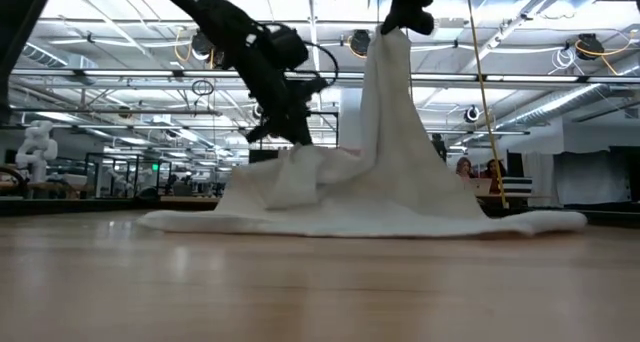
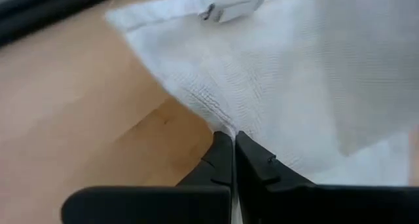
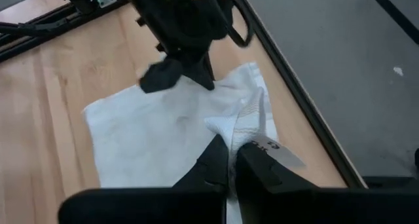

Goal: Roll towel into tight, uniform cylinder
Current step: Roll the white towel

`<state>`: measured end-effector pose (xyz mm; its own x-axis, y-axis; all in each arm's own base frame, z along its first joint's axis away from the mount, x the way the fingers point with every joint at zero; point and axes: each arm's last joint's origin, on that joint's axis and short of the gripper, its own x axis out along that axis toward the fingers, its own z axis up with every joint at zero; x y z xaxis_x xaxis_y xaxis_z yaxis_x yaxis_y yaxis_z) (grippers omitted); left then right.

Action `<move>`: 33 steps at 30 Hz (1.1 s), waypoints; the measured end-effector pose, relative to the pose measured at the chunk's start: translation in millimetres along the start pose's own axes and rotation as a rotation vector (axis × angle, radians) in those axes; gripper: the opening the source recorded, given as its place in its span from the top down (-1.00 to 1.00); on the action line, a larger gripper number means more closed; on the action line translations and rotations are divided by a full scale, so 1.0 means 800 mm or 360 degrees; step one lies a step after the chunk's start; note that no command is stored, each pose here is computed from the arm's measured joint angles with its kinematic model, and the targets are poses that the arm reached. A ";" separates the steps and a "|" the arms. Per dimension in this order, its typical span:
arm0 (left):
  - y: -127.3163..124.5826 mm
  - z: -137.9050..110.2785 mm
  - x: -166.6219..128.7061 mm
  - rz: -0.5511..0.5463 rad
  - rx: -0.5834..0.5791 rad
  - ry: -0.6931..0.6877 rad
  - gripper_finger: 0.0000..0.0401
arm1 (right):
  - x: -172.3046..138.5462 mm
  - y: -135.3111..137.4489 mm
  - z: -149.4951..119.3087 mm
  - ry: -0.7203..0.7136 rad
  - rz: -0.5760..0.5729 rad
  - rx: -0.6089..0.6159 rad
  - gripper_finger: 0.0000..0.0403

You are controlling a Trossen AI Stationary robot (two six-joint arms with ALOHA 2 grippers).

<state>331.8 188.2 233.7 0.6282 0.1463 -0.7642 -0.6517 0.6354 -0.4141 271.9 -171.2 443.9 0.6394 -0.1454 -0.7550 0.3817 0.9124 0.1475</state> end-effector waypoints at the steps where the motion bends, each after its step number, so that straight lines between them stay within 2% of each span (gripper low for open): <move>1: -0.002 0.001 -0.007 -0.0008 0.0011 -0.0017 0.99 | 0.000 -0.001 0.001 -0.0008 -0.0003 -0.0002 0.98; 6: 0.001 -0.008 -0.017 0.0089 0.0041 0.0090 0.95 | -0.001 -0.002 0.004 -0.0049 -0.0003 -0.0016 0.98; 11: 0.010 -0.018 -0.001 0.0174 0.0086 0.0214 0.82 | 0.000 0.000 0.003 -0.0046 0.0009 0.0051 0.98; 16: 0.010 -0.015 0.003 0.0150 0.0190 0.0183 0.71 | 0.001 0.007 0.003 -0.0036 0.0033 0.0069 0.98; 20: 0.011 -0.007 0.003 0.0094 0.0321 0.0119 0.75 | 0.003 0.014 0.002 -0.0011 0.0049 0.0056 0.98; 25: 0.017 0.006 -0.005 0.0001 0.0334 0.0024 0.96 | 0.003 0.016 0.000 0.0019 0.0050 0.0055 0.98; 29: 0.015 0.011 -0.007 -0.0136 0.0403 -0.0012 0.96 | 0.003 0.016 -0.001 0.0023 0.0045 0.0056 0.98; 33: 0.001 0.009 -0.027 -0.0283 0.0455 -0.0007 0.98 | 0.002 0.010 -0.004 0.0064 0.0026 0.0032 0.98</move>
<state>320.7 191.1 253.5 0.7237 0.0167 -0.6900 -0.3864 0.8381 -0.3850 273.7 -162.9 441.7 0.6184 -0.1145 -0.7775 0.3848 0.9067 0.1725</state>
